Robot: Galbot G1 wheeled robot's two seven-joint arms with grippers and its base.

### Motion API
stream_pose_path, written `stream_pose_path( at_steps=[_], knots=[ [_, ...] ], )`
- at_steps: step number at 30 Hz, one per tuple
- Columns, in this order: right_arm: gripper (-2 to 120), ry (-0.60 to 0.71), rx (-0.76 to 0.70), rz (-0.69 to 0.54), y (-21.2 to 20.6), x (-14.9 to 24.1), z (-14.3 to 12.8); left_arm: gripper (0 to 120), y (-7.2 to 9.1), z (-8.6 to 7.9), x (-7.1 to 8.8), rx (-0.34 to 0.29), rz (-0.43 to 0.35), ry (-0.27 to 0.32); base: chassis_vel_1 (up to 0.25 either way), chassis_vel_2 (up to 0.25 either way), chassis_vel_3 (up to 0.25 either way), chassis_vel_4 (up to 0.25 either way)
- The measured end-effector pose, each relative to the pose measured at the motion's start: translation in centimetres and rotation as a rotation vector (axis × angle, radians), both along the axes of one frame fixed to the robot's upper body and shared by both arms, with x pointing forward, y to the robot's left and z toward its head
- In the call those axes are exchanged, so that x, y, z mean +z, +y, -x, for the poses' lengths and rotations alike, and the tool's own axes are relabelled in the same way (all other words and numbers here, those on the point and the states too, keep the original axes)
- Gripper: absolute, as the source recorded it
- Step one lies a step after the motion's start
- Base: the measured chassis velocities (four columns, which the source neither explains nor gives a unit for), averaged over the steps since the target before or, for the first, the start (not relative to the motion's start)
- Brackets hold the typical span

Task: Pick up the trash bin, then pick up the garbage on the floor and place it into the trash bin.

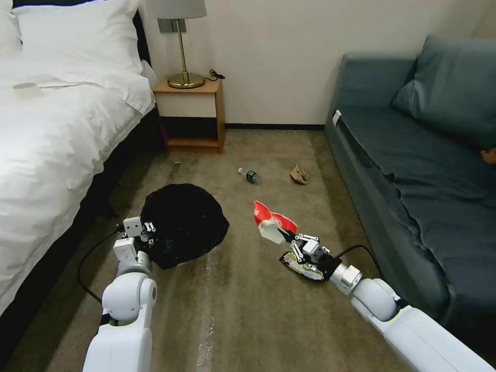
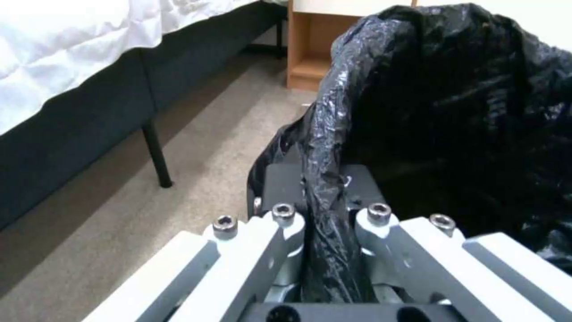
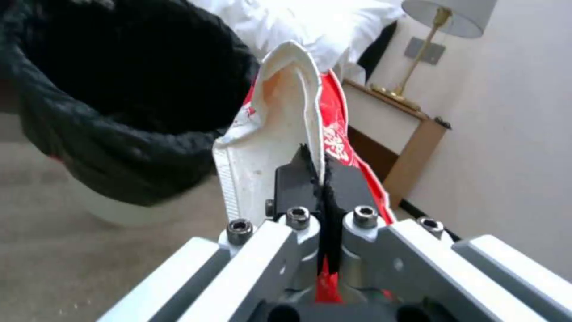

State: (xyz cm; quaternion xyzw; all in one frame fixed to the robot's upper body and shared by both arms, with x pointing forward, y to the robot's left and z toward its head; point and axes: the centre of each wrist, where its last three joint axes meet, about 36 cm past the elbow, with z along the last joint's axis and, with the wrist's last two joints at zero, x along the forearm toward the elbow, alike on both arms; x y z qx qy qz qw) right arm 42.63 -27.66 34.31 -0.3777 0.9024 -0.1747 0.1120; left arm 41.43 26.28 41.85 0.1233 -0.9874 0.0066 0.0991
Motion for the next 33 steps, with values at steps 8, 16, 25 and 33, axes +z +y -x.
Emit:
stream_pose_path(
  at_steps=[8, 16, 25, 33],
  knots=[
    [0, -0.009, 0.022, -0.014, 1.2, 0.5, 0.1, 5, -0.1, -0.2, -0.3, -0.001, -0.001, 0.008, 0.0, 0.0, 0.0, 0.0],
    [0, -0.019, 0.077, -0.055, 5.7, 1.9, -0.5, 5, -0.5, 0.2, -0.8, -0.004, 0.003, -0.002, 0.0, 0.0, 0.0, 0.0],
    [0, -0.028, 0.089, -0.073, 7.4, 2.4, -1.0, 5, -0.9, -0.1, -0.3, -0.008, -0.005, -0.014, 0.0, 0.0, 0.0, 0.0],
    [0, -0.034, 0.104, -0.082, 9.1, 2.5, -1.6, 5, -1.5, -0.6, -0.5, -0.015, -0.001, -0.01, 0.0, 0.0, 0.0, 0.0]
  ],
)
